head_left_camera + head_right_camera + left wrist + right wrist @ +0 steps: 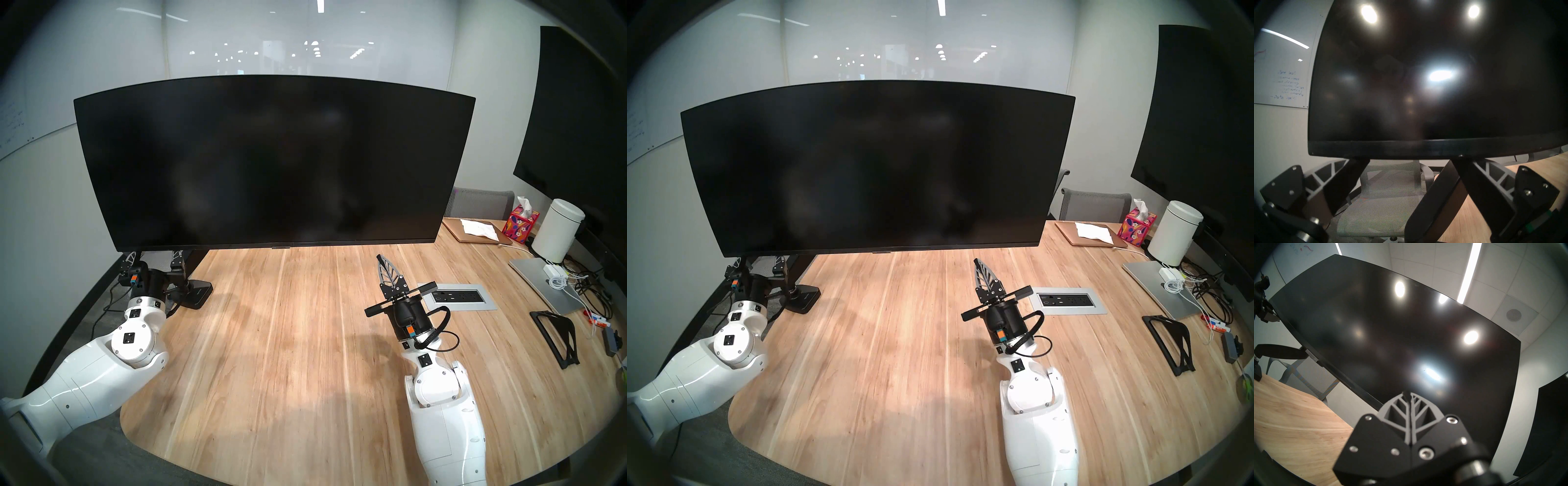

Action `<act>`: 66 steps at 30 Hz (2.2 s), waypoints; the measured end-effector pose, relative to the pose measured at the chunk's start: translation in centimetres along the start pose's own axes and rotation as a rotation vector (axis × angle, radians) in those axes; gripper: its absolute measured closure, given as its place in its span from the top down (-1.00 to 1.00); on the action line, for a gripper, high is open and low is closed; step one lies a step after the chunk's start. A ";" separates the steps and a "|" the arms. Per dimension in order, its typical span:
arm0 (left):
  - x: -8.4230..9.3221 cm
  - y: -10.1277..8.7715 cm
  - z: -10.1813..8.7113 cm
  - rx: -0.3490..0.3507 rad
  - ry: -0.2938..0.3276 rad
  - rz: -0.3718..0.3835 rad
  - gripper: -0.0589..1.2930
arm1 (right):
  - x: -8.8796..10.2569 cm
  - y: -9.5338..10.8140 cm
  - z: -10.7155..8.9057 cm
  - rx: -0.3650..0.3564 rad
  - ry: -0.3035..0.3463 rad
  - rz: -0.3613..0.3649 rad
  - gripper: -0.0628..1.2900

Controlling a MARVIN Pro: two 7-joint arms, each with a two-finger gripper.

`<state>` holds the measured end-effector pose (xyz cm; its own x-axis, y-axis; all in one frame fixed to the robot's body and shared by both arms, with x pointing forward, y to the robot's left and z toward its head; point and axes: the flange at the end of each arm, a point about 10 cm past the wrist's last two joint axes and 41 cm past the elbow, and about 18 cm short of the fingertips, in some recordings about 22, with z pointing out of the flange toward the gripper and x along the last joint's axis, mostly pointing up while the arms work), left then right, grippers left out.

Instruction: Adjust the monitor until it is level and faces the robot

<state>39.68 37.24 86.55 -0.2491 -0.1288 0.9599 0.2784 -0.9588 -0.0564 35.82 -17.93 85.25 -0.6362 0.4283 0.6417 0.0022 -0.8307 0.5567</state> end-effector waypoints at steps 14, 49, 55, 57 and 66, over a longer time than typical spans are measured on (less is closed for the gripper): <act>0.1 0.0 0.1 0.002 -0.002 -0.004 0.97 | 0.0 0.0 0.0 0.000 0.000 0.000 -0.94; 0.0 0.2 0.0 0.001 -0.012 -0.013 0.97 | 0.0 0.0 0.0 0.000 0.000 0.000 -0.94; 0.0 0.2 0.1 0.002 -0.017 -0.019 0.97 | 0.0 0.0 0.0 0.000 0.000 0.000 -0.94; 0.0 0.2 0.1 0.002 -0.019 -0.021 0.97 | 0.0 0.0 0.0 0.000 0.000 0.000 -0.94; -0.2 0.2 0.1 -0.004 -0.023 -0.023 0.97 | 0.0 0.0 0.0 0.000 0.000 0.000 -0.94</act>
<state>39.85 37.05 86.38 -0.2338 -0.1010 0.9670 0.2695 -0.9624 -0.0354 35.82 -17.93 85.25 -0.6362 0.4283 0.6418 0.0021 -0.8308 0.5566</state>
